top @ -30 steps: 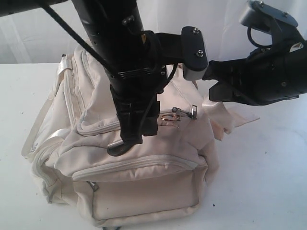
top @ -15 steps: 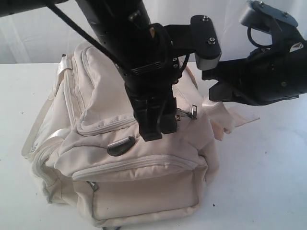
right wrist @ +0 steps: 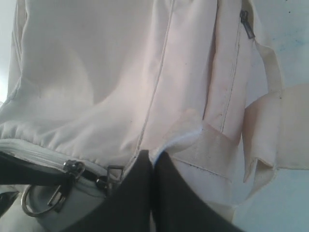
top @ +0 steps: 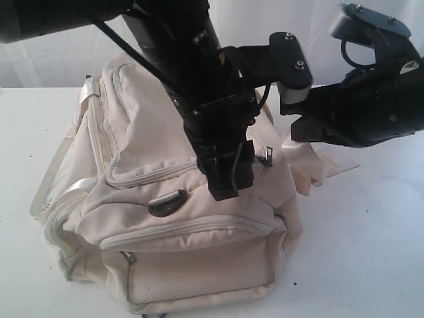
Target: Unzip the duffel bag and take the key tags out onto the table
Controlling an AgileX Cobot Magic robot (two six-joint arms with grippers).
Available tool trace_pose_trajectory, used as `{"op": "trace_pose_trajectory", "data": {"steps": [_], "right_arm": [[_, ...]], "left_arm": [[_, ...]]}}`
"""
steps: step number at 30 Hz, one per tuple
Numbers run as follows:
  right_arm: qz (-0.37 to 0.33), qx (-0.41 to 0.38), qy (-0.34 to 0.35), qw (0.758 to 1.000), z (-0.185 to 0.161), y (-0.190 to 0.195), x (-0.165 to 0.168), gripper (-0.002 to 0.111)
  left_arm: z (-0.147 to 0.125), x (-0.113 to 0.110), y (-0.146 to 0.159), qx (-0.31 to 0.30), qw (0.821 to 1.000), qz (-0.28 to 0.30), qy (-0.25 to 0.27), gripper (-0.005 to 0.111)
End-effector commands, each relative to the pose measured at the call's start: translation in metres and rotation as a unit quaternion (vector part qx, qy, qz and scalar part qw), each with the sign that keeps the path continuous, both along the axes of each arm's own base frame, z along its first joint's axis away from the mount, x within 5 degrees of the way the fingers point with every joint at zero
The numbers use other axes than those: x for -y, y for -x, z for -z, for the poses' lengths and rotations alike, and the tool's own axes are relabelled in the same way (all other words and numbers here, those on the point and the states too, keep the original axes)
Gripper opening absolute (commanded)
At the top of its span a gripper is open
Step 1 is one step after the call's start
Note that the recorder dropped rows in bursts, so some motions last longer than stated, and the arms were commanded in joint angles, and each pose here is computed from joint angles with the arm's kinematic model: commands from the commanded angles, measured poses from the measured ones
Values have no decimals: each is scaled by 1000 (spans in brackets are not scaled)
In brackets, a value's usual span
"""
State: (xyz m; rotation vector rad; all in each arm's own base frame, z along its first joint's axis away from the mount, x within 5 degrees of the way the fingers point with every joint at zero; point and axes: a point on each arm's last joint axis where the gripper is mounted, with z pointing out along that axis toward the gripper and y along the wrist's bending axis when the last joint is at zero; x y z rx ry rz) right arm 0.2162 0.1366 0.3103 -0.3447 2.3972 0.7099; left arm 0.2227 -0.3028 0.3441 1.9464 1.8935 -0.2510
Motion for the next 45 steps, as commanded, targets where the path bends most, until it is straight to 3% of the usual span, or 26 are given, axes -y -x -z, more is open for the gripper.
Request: {"op": "trace_pose_trajectory", "data": {"steps": [1,4,5,19,33,45], "right_arm": [[7,15,-18,1000,-8,0,0,0],[7,15,-18,1000,-8,0,0,0],[7,15,-18,1000,-8,0,0,0],[7,15,-18,1000,-8,0,0,0],[7,15,-18,1000,-8,0,0,0],[4,20,-6,1000,-7,0,1,0]], "left_arm": [[6,-2,0,-6,1000,-5,-27,33],[7,-5,1,-9,999,-4,-44,3],[8,-6,1,-8,999,-4,-51,0],[-11,-25,2,42,996,-26,-79,0],[-19,-44,7,42,989,-45,-134,0],[-16,-47,6,45,987,-59,-145,0]]}}
